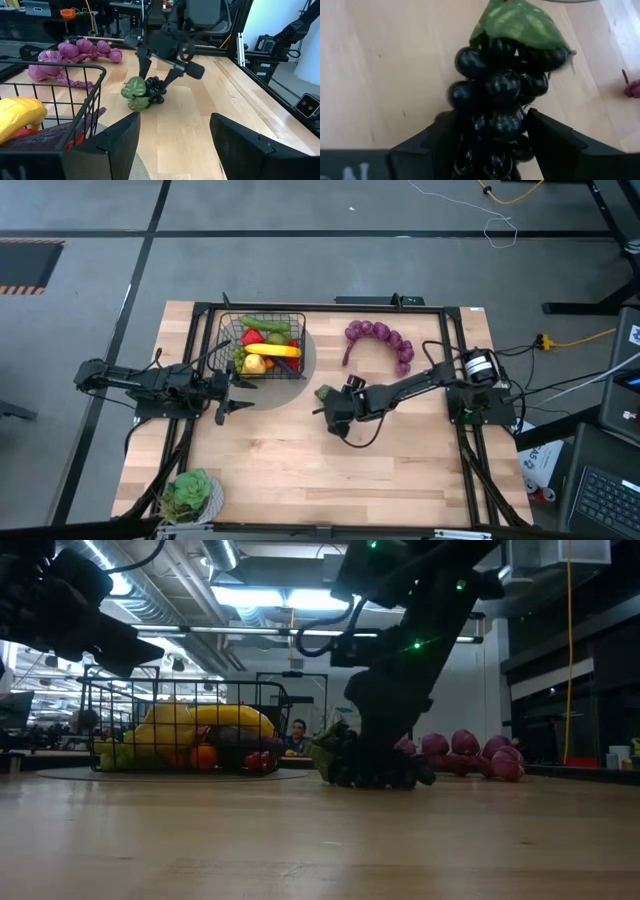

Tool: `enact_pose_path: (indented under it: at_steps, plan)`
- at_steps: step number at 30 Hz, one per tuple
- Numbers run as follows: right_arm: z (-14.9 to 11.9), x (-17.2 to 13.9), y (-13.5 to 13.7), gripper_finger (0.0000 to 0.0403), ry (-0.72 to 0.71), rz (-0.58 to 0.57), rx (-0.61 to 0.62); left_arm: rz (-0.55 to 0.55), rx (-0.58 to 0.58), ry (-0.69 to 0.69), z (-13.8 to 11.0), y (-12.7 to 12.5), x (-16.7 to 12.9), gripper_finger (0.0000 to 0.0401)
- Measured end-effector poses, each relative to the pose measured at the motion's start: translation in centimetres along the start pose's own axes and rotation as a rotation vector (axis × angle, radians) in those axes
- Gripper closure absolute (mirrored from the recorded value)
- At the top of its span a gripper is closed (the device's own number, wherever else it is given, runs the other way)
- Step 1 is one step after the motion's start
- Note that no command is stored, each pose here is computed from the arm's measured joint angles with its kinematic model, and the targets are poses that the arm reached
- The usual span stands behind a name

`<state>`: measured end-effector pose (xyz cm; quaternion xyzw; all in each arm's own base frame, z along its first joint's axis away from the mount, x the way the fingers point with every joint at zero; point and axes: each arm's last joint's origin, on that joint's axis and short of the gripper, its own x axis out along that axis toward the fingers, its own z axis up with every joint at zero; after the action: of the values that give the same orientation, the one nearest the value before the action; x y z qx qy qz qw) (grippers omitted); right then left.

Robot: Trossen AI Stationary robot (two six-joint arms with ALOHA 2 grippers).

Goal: Build produce basket
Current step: Put the black grapes into the wire basket

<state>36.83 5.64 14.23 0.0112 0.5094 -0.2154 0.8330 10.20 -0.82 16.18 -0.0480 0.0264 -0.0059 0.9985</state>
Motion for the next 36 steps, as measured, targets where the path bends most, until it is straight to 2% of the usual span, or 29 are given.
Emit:
enact_pose_path:
  at_steps: [4, 7, 10, 15, 17, 22, 26, 31, 36]
  plan:
    - [0.2, 0.4, -0.5, 0.0182, 0.006, -0.002, 0.050, 0.000, 0.000, 0.000, 0.0, 0.0, 0.0, 0.0166]
    - [0.3, 0.4, -0.5, 0.0201, 0.004, 0.000, 0.073, 0.000, 0.000, 0.000, 0.0, 0.0, 0.0, 0.0166]
    - [0.2, 0.5, -0.4, 0.0245, 0.017, 0.024, 0.102, 0.000, 0.000, -0.001, 0.0, 0.0, 0.0, 0.0166]
    - [0.3, 0.4, -0.3, 0.0361, 0.018, 0.039, 0.125, 0.000, 0.000, -0.002, 0.0, 0.0, 0.0, 0.0166]
    - [0.3, 0.4, -0.3, 0.0386, 0.018, 0.042, 0.123, 0.000, 0.000, -0.002, 0.0, 0.0, 0.0, 0.0166]
    - [0.5, -0.4, 0.2, 0.0386, 0.023, 0.026, 0.099, 0.000, 0.000, -0.003, 0.0, 0.0, 0.0, 0.0166]
    - [1.6, -2.4, 0.8, 0.0394, -0.005, 0.003, 0.074, 0.000, 0.000, -0.003, 0.0, 0.0, 0.0, 0.0166]
    - [3.4, -5.1, 1.4, 0.0392, -0.069, -0.086, 0.037, 0.000, 0.000, -0.003, 0.0, 0.0, 0.0, 0.0166]
    - [5.4, -7.5, 1.6, 0.0392, -0.165, -0.175, -0.061, 0.000, 0.000, -0.003, 0.0, 0.0, 0.0, 0.0166]
